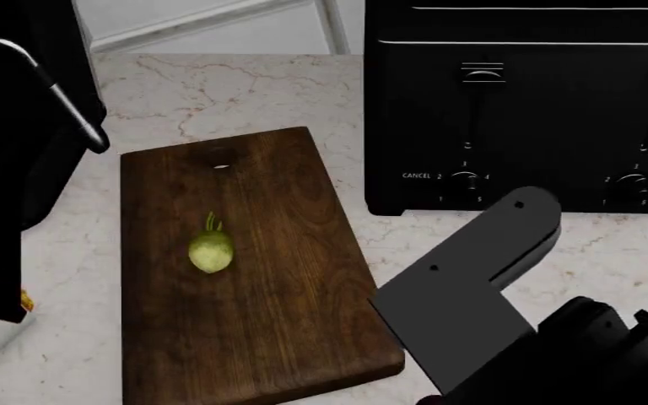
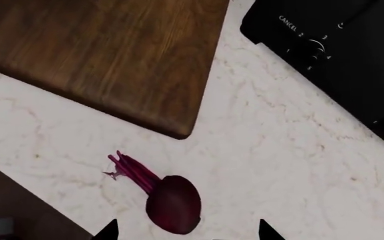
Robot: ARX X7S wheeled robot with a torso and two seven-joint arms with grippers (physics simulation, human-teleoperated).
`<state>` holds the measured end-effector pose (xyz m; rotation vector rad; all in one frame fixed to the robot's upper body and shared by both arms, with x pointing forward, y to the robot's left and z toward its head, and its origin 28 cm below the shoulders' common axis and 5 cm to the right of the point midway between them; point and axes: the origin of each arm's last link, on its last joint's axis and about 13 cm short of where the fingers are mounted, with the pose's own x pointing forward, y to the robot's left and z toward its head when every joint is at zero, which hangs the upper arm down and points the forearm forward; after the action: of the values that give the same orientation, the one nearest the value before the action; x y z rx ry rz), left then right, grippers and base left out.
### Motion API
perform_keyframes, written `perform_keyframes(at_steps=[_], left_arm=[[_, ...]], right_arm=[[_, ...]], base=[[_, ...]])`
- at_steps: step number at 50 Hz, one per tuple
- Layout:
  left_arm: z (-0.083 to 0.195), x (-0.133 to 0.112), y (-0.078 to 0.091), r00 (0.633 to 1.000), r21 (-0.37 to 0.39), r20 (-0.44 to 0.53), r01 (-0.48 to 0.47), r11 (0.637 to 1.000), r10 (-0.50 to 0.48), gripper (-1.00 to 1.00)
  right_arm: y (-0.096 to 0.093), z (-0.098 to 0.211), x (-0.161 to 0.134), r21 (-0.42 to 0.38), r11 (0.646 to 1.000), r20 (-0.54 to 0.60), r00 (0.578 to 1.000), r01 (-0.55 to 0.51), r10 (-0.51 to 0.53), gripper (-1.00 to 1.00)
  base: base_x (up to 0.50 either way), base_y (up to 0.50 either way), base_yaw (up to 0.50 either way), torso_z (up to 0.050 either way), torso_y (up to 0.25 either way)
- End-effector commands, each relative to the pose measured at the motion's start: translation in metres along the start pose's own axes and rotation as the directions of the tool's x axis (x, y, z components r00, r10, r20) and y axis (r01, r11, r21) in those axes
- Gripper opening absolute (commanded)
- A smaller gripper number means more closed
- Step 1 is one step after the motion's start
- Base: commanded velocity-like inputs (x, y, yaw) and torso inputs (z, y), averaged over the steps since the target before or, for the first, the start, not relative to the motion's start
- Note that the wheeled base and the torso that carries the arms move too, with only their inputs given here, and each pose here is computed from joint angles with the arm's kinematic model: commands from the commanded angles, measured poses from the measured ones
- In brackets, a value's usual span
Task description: Clear the non-vegetable object off the cutting board and place the vegetables onto it.
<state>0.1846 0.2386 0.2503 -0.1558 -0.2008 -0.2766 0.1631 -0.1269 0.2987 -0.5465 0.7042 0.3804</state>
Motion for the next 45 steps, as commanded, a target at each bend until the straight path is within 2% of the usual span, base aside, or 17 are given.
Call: perform_keyframes(at_steps=[1,9,16,23,30,45], left_arm=[[-0.002,-0.001,0.000,1.000,-0.004,0.000,-0.003,1.000,0.003,1.00],[-0.002,-0.002,0.001,1.000,-0.005,0.002,-0.008,1.000,0.008,1.00],[0.000,-0.003,0.000,1.000,0.003,0.006,-0.015,1.000,0.015,1.00],[0.000,-0.003,0.000,1.000,0.012,0.008,-0.017,1.000,0.017,1.00],[0.000,-0.004,0.001,1.000,0.016,0.011,-0.027,0.999,0.027,1.00],[0.002,-0.004,0.001,0.999,0.030,0.016,-0.039,0.999,0.039,1.00]], right_arm=[[-0.005,0.011,-0.004,-0.087,0.996,-0.033,0.999,-0.019,0.016,1.00],[-0.010,0.018,0.001,-0.142,0.989,-0.061,0.998,-0.030,0.022,1.00],[-0.015,0.021,0.007,-0.155,0.987,-0.062,0.998,-0.035,0.026,1.00],[-0.014,0.023,0.018,-0.151,0.986,-0.063,0.996,-0.065,0.056,1.00],[-0.012,0.020,0.023,-0.103,0.987,-0.067,0.991,-0.121,0.115,1.00],[-0.017,0.014,0.039,-0.088,0.988,-0.091,0.988,-0.129,0.121,1.00]], base=[[0.00,0.00,0.00,0.000,0.000],[0.00,0.00,0.00,0.000,0.000],[0.00,0.00,0.00,0.000,0.000],[0.00,0.00,0.00,0.000,0.000],[0.00,0.00,0.00,0.000,0.000],[0.00,0.00,0.00,0.000,0.000]])
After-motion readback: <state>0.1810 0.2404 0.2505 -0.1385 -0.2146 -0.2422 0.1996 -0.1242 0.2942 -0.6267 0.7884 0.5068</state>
